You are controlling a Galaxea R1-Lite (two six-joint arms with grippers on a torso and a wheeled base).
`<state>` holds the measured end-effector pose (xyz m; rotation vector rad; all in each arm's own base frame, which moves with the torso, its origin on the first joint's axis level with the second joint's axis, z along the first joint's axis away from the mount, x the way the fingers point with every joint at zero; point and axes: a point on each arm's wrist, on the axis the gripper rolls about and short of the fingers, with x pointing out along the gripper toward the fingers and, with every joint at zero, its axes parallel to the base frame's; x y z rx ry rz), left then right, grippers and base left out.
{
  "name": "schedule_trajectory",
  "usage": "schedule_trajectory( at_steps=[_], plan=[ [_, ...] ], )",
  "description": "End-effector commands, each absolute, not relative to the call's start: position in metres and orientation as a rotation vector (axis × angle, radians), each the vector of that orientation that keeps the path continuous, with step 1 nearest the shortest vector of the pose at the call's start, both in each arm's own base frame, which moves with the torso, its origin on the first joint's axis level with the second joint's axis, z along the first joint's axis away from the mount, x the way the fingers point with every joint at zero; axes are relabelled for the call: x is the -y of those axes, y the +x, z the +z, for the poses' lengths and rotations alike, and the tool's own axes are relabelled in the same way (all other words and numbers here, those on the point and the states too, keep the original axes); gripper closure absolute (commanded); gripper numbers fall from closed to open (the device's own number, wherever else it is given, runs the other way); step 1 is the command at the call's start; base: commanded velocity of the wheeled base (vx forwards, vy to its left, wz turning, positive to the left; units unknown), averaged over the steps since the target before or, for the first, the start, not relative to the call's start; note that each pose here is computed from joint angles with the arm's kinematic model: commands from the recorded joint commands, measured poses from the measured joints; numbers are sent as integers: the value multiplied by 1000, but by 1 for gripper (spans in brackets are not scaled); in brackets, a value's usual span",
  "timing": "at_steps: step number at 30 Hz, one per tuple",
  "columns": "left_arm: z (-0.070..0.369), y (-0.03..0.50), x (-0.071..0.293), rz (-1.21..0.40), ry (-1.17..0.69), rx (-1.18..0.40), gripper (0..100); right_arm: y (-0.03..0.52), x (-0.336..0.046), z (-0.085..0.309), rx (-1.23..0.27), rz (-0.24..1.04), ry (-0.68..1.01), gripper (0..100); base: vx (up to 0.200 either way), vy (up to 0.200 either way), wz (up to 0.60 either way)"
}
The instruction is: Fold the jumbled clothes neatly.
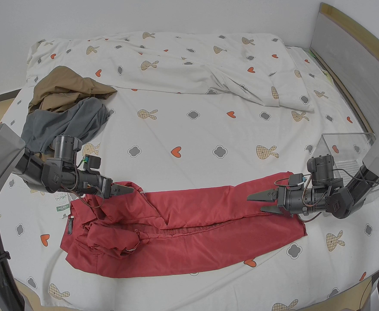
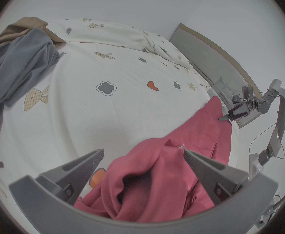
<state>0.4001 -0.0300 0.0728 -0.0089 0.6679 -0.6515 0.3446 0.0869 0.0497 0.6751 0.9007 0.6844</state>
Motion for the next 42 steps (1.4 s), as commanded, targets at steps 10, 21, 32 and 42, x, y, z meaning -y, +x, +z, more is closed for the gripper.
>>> schedule_trajectory(
  at_steps=[10,21,32,42],
  plan=[
    [62,408,33,-659,-17,-700,100,344,-87,49,-904,683,676,0,0,0,0],
    [114,374,32,-653,-16,-617,100,344,-89,49,-905,687,674,0,0,0,0],
    [98,323,48,-710,-22,-734,100,343,-90,49,-909,691,672,0,0,0,0],
    [54,343,47,-698,-48,-822,100,343,-90,49,-909,691,672,0,0,0,0]
  ],
)
